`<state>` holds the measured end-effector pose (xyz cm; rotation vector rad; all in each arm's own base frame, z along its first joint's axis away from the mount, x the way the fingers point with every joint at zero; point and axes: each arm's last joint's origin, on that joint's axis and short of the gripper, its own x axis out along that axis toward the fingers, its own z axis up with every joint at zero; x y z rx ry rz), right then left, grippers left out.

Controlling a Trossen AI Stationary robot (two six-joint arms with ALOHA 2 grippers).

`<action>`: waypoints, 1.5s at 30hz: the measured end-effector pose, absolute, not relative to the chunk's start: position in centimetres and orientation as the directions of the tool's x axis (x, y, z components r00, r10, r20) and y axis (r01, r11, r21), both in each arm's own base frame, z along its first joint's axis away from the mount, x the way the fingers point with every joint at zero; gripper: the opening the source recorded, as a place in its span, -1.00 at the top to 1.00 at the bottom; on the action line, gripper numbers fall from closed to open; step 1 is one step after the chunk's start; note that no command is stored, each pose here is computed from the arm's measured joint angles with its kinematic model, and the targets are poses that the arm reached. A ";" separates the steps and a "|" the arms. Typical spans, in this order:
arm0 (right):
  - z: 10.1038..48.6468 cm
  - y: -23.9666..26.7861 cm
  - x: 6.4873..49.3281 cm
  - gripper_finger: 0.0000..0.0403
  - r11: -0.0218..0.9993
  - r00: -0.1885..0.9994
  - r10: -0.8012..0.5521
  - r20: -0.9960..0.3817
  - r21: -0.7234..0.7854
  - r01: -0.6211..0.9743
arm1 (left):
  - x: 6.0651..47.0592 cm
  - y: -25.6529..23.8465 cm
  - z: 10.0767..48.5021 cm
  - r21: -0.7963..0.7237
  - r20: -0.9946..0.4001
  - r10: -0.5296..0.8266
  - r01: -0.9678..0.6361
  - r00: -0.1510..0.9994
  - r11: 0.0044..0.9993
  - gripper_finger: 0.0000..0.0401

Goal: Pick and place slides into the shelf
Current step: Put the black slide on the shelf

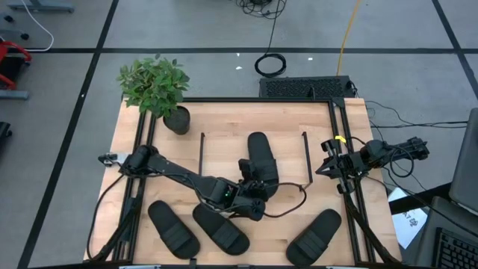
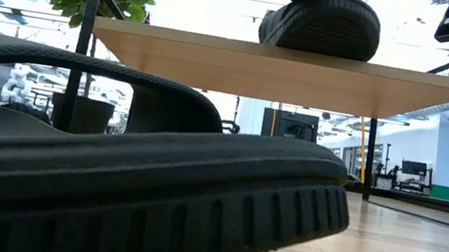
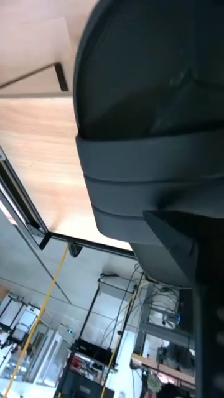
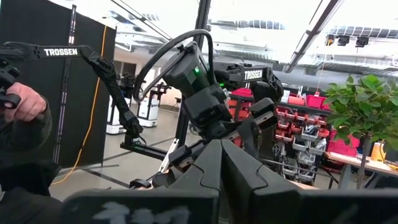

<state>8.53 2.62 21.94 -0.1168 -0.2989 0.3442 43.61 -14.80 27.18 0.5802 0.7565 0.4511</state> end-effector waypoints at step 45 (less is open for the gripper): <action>21.9 2.6 8.5 1.00 0.935 0.899 0.349 0.265 -0.160 -0.316 | 48.5 -15.6 23.4 0.897 -0.306 0.605 0.009 0.735 0.442 0.99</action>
